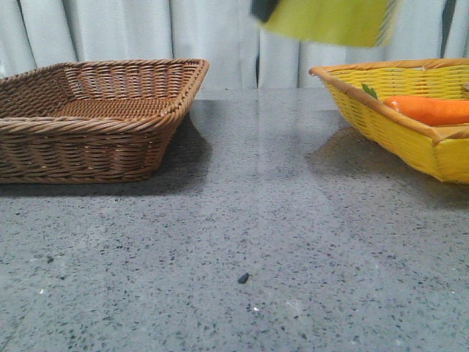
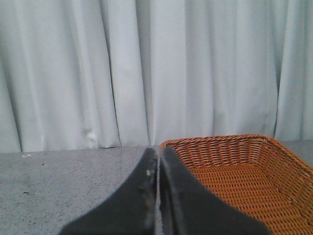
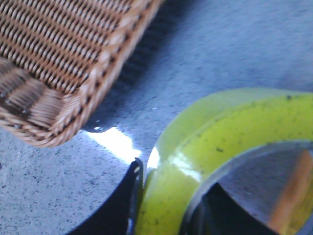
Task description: Transfer tape with both arms
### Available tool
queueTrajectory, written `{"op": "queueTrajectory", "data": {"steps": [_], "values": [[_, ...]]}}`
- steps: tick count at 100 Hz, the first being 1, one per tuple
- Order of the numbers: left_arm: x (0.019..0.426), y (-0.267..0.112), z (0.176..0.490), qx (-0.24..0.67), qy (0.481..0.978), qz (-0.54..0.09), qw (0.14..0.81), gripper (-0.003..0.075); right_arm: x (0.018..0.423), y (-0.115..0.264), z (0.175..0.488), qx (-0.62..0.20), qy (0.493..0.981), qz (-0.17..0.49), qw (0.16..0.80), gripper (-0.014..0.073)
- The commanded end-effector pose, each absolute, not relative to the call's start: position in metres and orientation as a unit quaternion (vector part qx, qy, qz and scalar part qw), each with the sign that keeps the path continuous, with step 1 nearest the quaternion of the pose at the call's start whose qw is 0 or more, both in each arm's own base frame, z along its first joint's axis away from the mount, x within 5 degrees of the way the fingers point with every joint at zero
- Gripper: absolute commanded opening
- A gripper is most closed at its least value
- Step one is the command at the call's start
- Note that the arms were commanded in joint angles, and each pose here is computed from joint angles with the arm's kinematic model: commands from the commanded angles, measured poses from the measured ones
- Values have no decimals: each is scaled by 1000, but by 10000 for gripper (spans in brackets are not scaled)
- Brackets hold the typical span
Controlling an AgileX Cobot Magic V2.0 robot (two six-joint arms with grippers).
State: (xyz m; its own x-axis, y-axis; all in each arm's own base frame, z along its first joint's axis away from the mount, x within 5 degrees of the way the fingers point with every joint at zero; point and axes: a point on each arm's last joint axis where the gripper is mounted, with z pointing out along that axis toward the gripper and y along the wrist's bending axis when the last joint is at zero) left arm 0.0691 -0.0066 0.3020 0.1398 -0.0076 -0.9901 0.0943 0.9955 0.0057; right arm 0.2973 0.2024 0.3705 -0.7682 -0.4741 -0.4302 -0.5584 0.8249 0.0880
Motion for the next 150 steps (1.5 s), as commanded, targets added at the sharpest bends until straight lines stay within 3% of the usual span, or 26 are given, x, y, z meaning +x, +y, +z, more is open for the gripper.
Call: {"op": "queueTrajectory", "data": {"steps": [1,32,42,54,65,84,102,131,150], "values": [[68,-6,320,25,617,-40,786,-21,293,206,382,-281,929,107,215,-66],[68,-6,320,25,617,-40,786,-21,318,223,331,-282,944,90,144,-52],[68,-6,320,25,617,-40,786,-21,321,226,325,-281,945,94,140,20],[68,-6,320,25,617,-40,786,-21,321,227,322,-281,946,93,135,171],[68,-6,320,25,617,-40,786,-21,320,226,323,-282,946,91,129,228],[67,-6,323,8,617,-61,785,-21,318,225,328,-283,947,91,125,225],[72,-12,342,30,633,-87,768,-21,308,218,368,-282,935,110,186,213],[112,-48,367,111,665,-175,718,-21,279,196,427,-277,909,126,285,-62],[147,-95,373,179,692,-223,663,-21,259,175,463,-270,883,115,366,-74]]}}
